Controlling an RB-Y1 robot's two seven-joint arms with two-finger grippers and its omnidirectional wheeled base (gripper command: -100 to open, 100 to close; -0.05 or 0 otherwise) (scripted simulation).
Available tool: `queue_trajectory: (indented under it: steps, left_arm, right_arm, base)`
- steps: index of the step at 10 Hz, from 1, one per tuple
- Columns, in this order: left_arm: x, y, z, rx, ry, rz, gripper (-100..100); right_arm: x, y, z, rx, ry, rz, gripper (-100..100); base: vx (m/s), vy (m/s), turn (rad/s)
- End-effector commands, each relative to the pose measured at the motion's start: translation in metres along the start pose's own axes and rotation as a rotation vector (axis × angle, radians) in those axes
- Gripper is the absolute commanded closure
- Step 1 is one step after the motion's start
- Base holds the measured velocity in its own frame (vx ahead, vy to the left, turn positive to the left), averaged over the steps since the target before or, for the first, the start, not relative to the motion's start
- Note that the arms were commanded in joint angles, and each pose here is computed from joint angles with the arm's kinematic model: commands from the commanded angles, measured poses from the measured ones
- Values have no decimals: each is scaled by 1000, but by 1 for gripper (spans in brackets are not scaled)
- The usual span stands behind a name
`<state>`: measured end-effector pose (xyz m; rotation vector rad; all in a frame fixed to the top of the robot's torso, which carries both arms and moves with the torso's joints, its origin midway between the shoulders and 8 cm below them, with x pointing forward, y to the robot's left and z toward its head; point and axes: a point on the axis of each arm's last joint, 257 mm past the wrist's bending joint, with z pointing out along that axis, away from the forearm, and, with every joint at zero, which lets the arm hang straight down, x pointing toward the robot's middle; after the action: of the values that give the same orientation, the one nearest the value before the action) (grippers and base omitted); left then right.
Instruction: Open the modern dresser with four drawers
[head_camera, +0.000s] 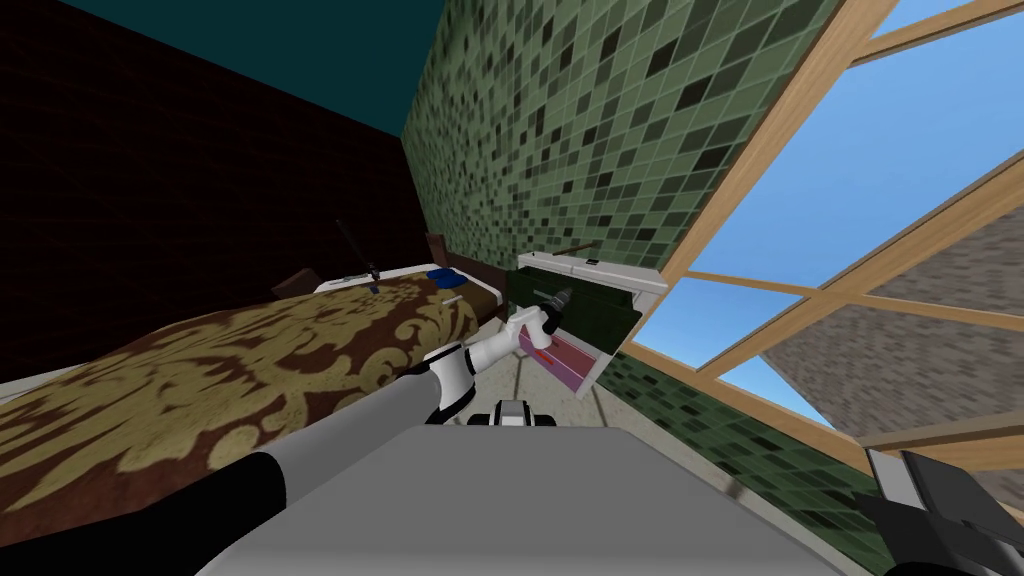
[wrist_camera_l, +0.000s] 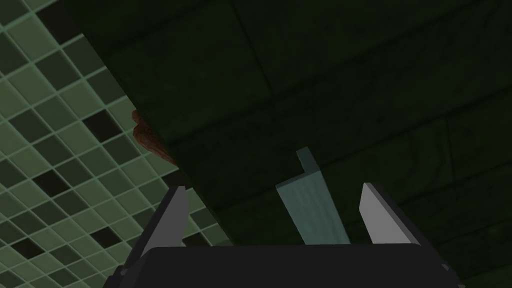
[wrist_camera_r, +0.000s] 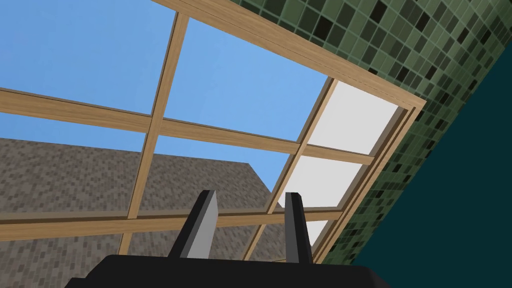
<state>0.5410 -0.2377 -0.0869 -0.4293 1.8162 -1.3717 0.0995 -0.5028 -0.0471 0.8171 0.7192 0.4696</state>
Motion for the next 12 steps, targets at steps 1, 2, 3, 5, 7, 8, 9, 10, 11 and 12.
queue_trajectory:
  steps: [1, 2, 3, 5, 7, 8, 9, 10, 11, 12]
  left_arm:
    - [2, -16, 0, -2, -4, 0, -100]
    - [3, -22, 0, -2, -4, 0, -100]
    - [5, -28, 0, -3, -4, 1, -100]
    - [7, -41, 0, -4, -5, 2, -100]
    - [11, -53, -1, -7, -5, 4, -100]
    - [13, -38, -1, -22, -1, -2, -100]
    - [15, -37, -1, -27, -1, -3, 0]
    - [15, -34, -1, -32, 0, -5, 0]
    - [16, -32, -1, -37, 0, -6, 0]
    - [16, -30, -1, -40, 0, -7, 0]
  right_arm:
    - [0, 0, 0, 0, 0, 0, 0]
    - [0, 0, 0, 0, 0, 0, 0]
    - [0, 0, 0, 0, 0, 0, 0]
    - [0, 0, 0, 0, 0, 0, 0]
    - [0, 0, 0, 0, 0, 0, 0]
    - [0, 0, 0, 0, 0, 0, 0]
    - [0, 0, 0, 0, 0, 0, 0]
    - [0, 0, 0, 0, 0, 0, 0]
    - [0, 0, 0, 0, 0, 0, 0]
    - [0, 0, 0, 0, 0, 0, 0]
  base:
    - [31, 8, -4]
    - [29, 14, -7]
    - [25, 25, -9]
    - [18, 35, -11]
    - [17, 34, -13]
    - [15, 4, -15]
    - [0, 0, 0]
    - [0, 0, 0]
    - [0, 0, 0]
    - [0, 0, 0]
